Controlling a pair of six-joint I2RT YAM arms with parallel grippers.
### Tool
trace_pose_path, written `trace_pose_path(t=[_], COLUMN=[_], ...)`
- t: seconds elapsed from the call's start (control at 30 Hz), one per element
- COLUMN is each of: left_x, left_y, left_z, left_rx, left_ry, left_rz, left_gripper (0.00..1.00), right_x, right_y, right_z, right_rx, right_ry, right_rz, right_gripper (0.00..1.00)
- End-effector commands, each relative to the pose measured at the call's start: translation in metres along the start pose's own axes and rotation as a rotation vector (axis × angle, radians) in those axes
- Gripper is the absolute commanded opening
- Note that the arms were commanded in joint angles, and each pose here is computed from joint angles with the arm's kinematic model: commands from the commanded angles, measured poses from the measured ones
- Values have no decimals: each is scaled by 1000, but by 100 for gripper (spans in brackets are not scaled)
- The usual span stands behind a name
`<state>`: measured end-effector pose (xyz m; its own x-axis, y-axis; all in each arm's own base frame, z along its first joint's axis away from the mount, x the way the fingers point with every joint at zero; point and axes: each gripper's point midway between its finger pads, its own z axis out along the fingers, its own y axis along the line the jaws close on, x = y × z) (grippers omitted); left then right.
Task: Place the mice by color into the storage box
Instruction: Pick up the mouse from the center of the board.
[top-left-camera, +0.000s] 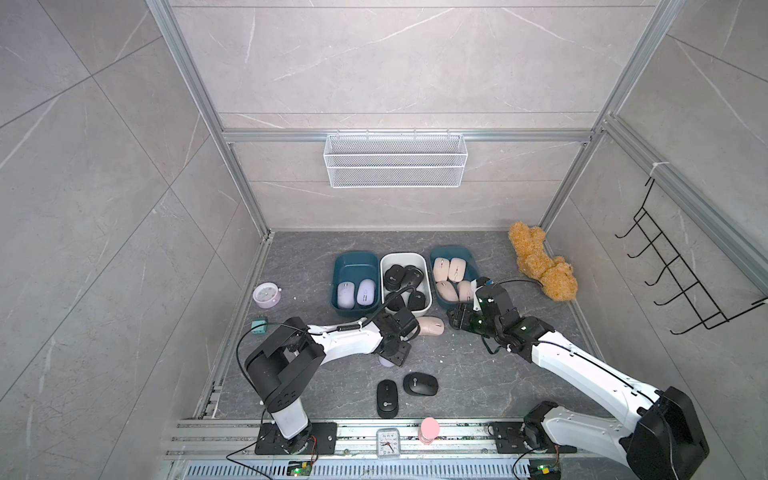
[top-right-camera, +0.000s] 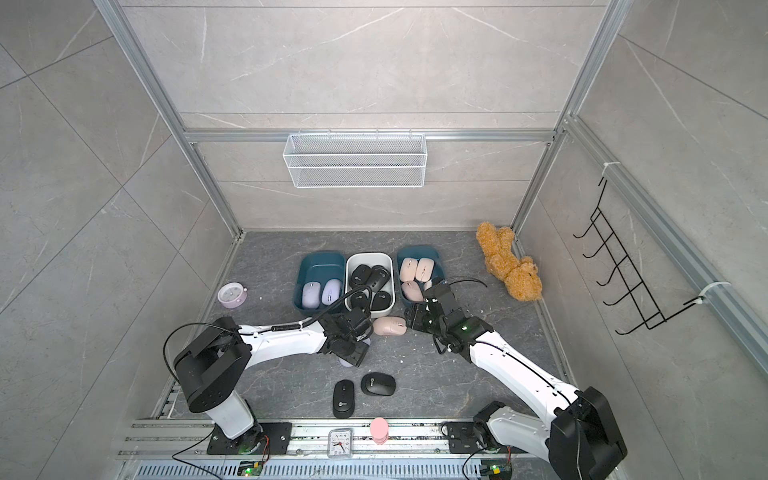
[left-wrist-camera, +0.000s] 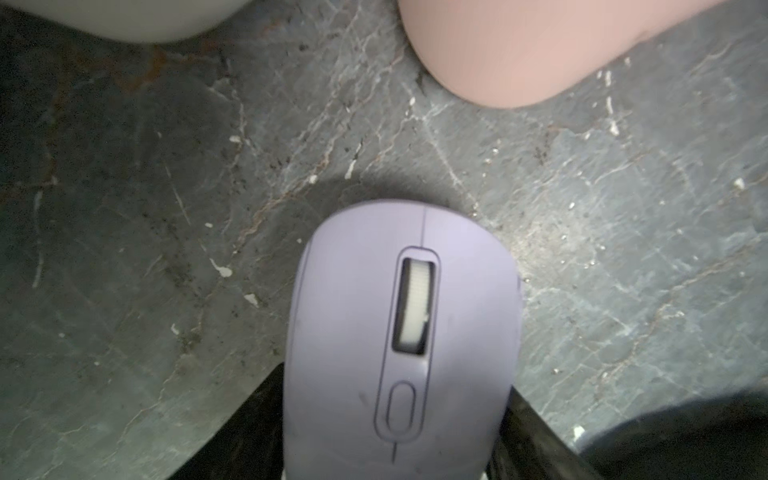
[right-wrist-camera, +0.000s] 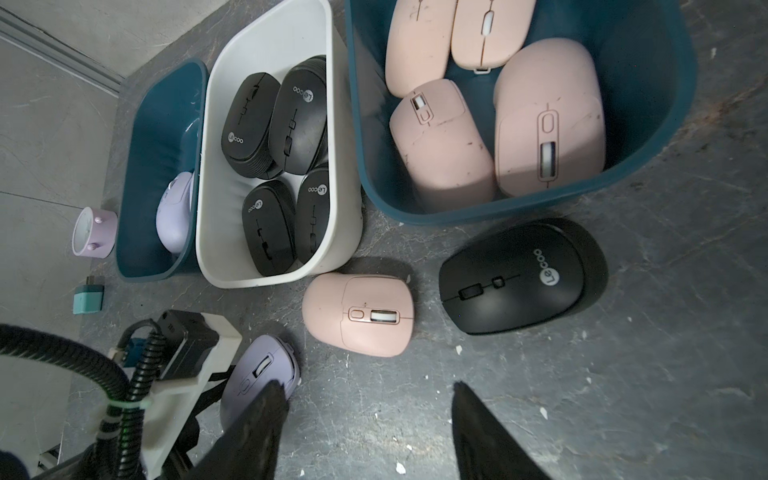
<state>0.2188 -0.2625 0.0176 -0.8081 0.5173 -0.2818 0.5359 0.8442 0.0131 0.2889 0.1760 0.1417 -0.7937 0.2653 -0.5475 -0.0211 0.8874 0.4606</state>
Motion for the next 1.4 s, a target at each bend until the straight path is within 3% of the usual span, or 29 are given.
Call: trace_pose_path(t=[0.0,0.23,0.63,0.87,1.07,1.37], left_x=[19,6,-27,-59,-95,-143], left_y=[10,15,35,75,113,166], left_z=[7,-22,-102,-139,-149,-132], left_rx=[-63,-63,-102,-125,-115,-148], left_ry=[74,-18,-222,-348,-418,-424], left_rz=[-13,-78,-148,-222,-285,-334], left_gripper=[62,58,57,57,57,57], right_x=[-7,-9,-11,-11,-9,-10], right_y=[6,9,13,13,13,16], right_z=[-4,-8,-6,-5,0,5], right_rx=[-25,-34,-50,-49,-54,-71], right_ry=[-18,-27,-25,-25,-17,-18], right_rz=[23,26,31,30,36,42], right_gripper=[65,65,65,65,65,65])
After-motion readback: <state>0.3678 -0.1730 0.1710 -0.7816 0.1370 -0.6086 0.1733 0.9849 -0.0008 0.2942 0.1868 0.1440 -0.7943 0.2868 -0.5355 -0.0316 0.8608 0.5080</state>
